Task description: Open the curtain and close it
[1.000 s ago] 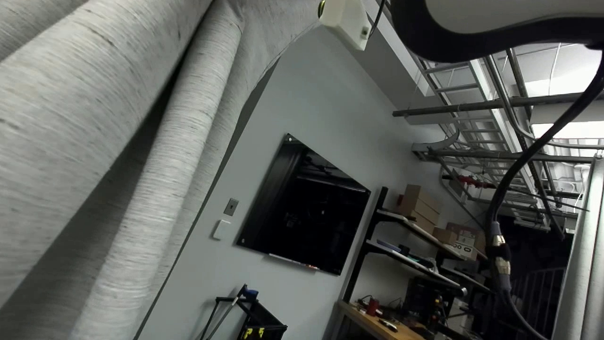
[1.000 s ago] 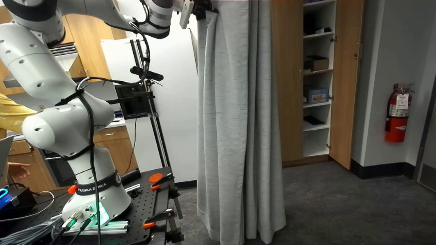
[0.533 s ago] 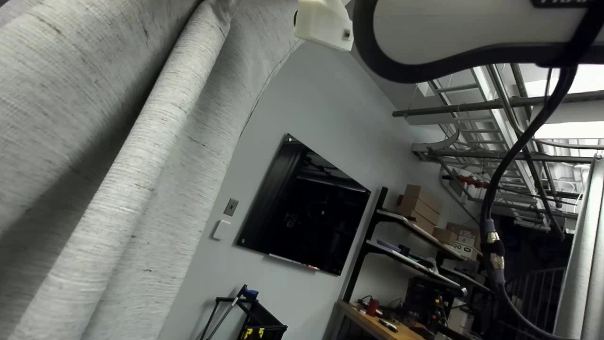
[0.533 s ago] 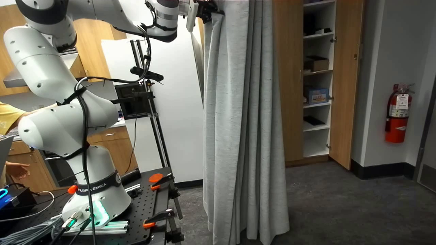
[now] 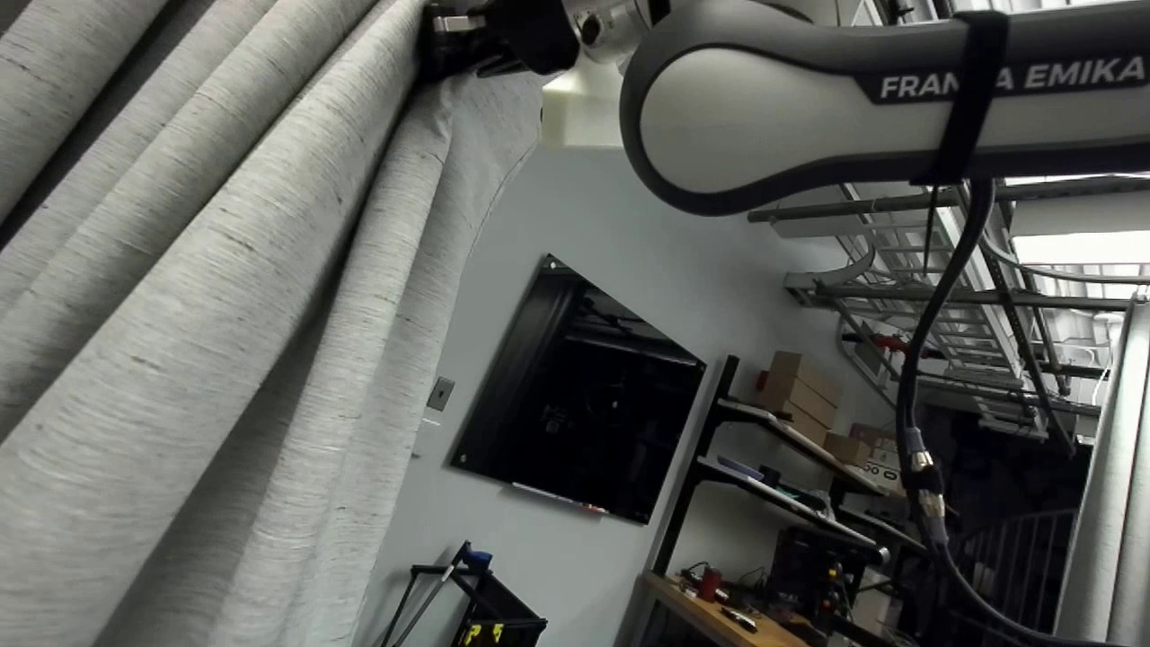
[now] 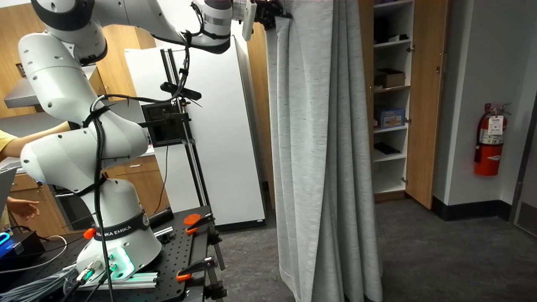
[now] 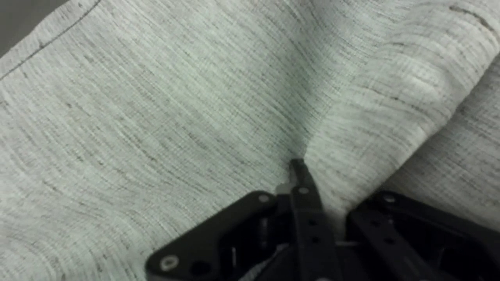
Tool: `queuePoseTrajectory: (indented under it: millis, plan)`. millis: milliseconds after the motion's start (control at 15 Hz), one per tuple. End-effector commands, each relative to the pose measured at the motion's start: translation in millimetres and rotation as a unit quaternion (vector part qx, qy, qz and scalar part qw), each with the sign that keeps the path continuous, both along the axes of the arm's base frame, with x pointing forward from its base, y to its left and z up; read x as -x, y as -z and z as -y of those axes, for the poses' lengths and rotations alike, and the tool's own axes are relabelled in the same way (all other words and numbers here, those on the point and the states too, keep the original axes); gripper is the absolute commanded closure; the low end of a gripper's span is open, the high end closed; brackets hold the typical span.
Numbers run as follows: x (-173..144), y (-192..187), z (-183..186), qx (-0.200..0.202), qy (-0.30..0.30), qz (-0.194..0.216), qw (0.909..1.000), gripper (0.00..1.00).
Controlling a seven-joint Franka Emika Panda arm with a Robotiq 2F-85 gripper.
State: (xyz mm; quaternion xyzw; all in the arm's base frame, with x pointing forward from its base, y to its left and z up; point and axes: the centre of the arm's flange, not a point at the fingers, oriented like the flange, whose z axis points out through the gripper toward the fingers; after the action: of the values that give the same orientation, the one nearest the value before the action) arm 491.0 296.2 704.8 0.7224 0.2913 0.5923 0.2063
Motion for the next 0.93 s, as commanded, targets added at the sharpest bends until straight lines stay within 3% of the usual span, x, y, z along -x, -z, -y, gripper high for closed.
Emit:
queuePoseTrajectory:
  millis: [0, 867]
  plan:
    - [-12, 27, -6, 0.008, 0.003, -0.025, 0.9997, 0.99]
    - [-37, 38, 70, 0.01, 0.072, -0.041, 0.9965, 0.99]
